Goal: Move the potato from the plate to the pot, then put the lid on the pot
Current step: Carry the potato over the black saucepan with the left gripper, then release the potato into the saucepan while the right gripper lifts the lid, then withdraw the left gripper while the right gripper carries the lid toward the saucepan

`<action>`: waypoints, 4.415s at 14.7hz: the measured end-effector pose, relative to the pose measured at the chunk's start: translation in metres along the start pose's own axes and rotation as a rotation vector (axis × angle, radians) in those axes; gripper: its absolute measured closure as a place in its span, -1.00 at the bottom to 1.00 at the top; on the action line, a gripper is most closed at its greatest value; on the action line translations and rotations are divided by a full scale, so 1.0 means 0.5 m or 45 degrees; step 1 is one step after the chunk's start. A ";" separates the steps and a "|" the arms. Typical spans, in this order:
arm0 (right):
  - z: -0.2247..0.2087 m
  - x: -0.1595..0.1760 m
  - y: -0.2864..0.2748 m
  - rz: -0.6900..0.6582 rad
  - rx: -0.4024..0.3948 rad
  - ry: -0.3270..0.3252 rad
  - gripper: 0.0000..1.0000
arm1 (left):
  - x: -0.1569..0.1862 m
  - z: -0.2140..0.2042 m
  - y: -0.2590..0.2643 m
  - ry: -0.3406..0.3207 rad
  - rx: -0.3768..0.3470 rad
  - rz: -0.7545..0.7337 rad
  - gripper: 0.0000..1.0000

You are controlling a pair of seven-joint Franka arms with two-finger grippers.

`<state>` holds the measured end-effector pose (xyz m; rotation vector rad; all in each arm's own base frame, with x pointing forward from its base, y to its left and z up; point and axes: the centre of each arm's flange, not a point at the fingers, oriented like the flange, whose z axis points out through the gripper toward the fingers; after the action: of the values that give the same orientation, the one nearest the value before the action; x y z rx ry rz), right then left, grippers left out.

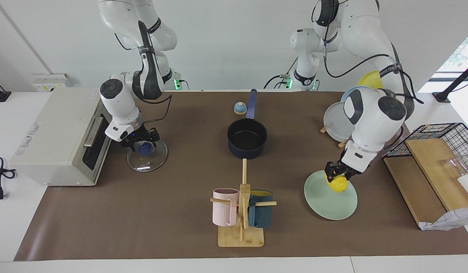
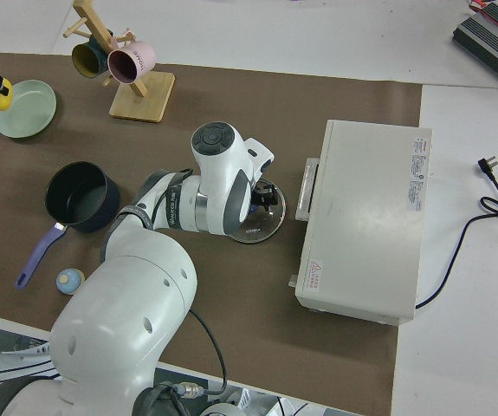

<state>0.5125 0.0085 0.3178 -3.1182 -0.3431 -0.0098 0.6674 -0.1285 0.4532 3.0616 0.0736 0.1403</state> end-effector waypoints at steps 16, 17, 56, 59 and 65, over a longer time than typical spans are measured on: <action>-0.004 0.005 -0.004 -0.006 -0.004 0.022 -0.32 | -0.488 0.049 0.490 -0.086 -0.023 -0.042 -0.28; -0.004 0.005 -0.005 -0.007 -0.004 0.022 -0.32 | -0.493 0.066 0.493 -0.086 -0.022 -0.038 -0.28; -0.319 0.190 -0.247 0.030 0.008 -0.001 -0.32 | -0.476 0.094 0.475 -0.063 0.017 0.016 -1.00; -0.331 0.199 -0.299 0.059 0.011 0.018 -0.32 | -0.368 -0.091 0.375 -0.052 0.015 -0.007 -1.00; -0.366 0.206 -0.551 0.175 0.023 0.065 -0.32 | -0.262 -0.339 0.075 -0.034 0.028 0.060 -1.00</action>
<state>0.5521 0.2988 0.5027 -3.1095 -0.1274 -0.0850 0.5229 -0.1603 0.6128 3.0875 0.0009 0.1019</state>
